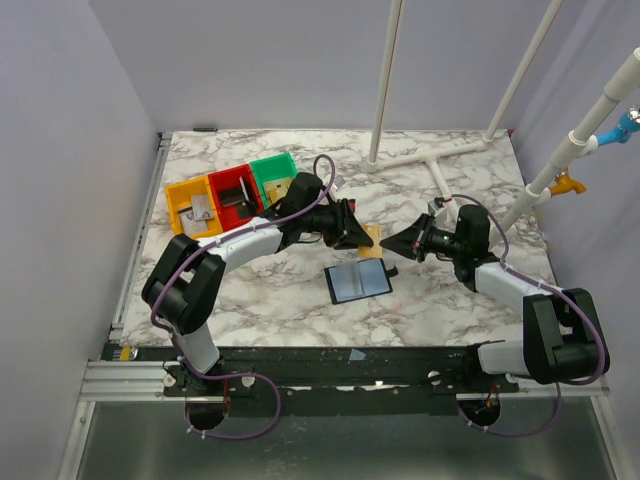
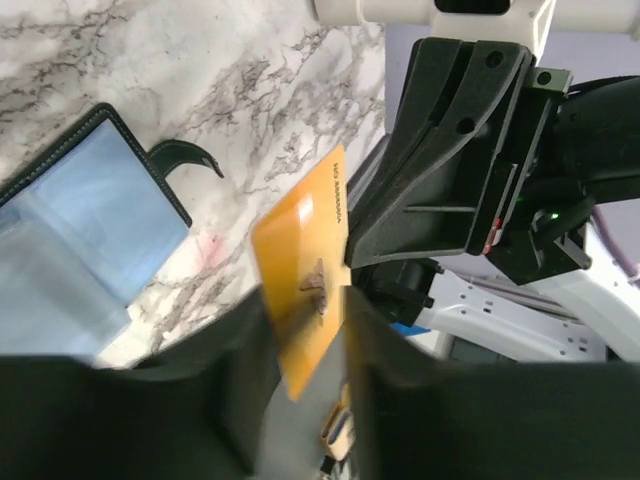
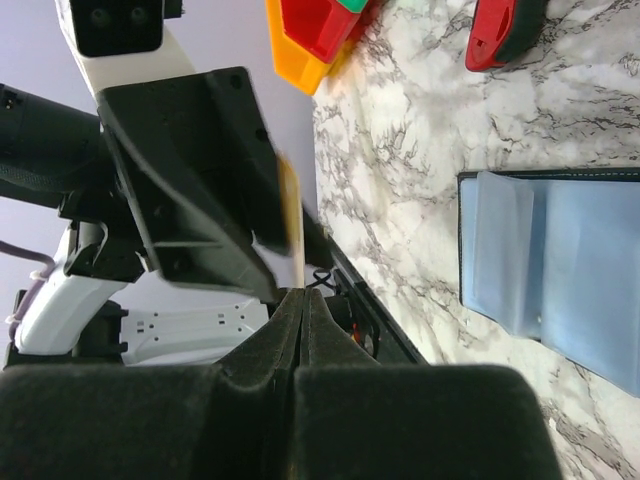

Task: Take the credit cards out of the card holder
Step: Remove the credit card from the card holder, then place the credit card in the storage box.

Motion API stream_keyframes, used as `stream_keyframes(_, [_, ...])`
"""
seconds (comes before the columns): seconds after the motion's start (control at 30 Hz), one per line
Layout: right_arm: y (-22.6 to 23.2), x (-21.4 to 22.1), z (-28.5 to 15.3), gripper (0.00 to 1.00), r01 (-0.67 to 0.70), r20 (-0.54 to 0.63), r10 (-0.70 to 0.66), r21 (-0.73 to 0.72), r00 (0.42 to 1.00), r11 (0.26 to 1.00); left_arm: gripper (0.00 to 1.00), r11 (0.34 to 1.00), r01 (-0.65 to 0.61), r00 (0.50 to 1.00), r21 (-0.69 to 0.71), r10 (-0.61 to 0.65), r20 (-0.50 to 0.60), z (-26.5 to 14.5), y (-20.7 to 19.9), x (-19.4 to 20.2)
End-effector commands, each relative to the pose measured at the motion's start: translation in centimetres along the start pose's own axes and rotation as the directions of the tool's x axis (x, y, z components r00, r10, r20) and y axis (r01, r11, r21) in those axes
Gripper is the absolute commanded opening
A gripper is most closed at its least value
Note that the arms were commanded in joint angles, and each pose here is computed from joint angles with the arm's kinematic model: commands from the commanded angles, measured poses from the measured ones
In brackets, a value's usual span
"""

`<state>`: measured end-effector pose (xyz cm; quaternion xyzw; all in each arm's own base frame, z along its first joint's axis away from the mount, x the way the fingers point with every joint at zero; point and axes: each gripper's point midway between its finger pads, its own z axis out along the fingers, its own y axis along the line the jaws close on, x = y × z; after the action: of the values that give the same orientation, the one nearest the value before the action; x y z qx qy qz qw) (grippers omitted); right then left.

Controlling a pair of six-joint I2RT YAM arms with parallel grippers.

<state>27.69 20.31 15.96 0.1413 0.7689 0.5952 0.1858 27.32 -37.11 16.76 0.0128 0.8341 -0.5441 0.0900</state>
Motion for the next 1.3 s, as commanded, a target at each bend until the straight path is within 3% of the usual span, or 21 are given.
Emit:
stream_keyframes(0.0, [1.4,-0.2,-0.3,0.01,0.037,-0.009,-0.037,-0.042,0.999,0.998,0.2,0.998,0.008,1.0,0.059,-0.007,-0.018,0.1,-0.8,0.0])
stream_keyframes(0.1, [1.4,-0.3,-0.3,0.01,0.046,-0.005,-0.046,-0.033,0.999,0.998,0.0,0.998,0.009,1.0,0.059,-0.008,-0.019,0.1,-0.8,0.0])
stream_keyframes(0.23, [1.2,-0.4,-0.3,0.01,0.059,0.002,-0.059,-0.015,0.998,0.998,0.0,0.998,0.007,1.0,0.057,-0.006,-0.015,0.1,-0.8,0.0])
stream_keyframes(0.27, [1.2,-0.4,-0.3,0.06,0.063,0.003,-0.063,-0.011,0.998,0.998,0.0,0.998,0.006,1.0,0.055,-0.006,-0.014,0.0,-0.8,0.0])
stream_keyframes(0.33, [1.1,-0.6,-0.4,0.3,0.073,0.01,-0.074,0.007,0.997,0.997,0.0,0.999,0.002,1.0,0.047,-0.002,-0.008,-0.1,-0.7,0.0])
stream_keyframes(0.37, [1.0,-0.7,-0.4,0.5,0.08,0.018,-0.081,0.018,0.997,0.997,0.0,0.999,0.0,1.0,0.039,0.0,-0.008,-0.2,-0.6,0.1])
stream_keyframes(0.43, [0.8,-1.0,-0.5,0.78,0.092,0.032,-0.094,0.049,0.995,0.995,0.0,1.0,-0.013,1.0,0.024,0.013,0.003,-0.4,-0.6,0.0])
stream_keyframes(0.53, [0.6,-1.5,-0.6,1.0,0.111,0.051,-0.116,0.095,0.992,0.989,0.0,1.0,-0.028,0.999,0.004,0.028,0.021,-0.9,-0.6,-0.3])
stream_keyframes(0.67, [0.1,-1.9,-0.8,1.0,0.118,0.07,-0.129,0.144,0.989,0.983,0.0,0.998,-0.048,0.997,-0.043,0.05,0.065,-2.2,-0.2,-1.2])
stream_keyframes(0.83, [-0.6,-2.3,-1.1,1.0,0.131,0.081,-0.15,0.201,0.985,0.971,0.0,0.979,-0.049,0.982,-0.199,0.084,0.171,-5.7,2.2,-4.2])
stream_keyframes(1.1, [-0.8,-2.4,-1.3,1.0,0.144,0.082,-0.165,0.221,0.983,0.965,0.0,0.888,0.033,0.924,-0.459,0.148,0.353,-13.0,6.6,-11.9])
stream_keyframes(1.27, [-0.8,-2.4,-1.3,1.0,0.145,0.082,-0.168,0.226,0.982,0.963,0.0,0.805,0.097,0.903,-0.586,0.175,0.391,-15.7,9.7,-16.0])
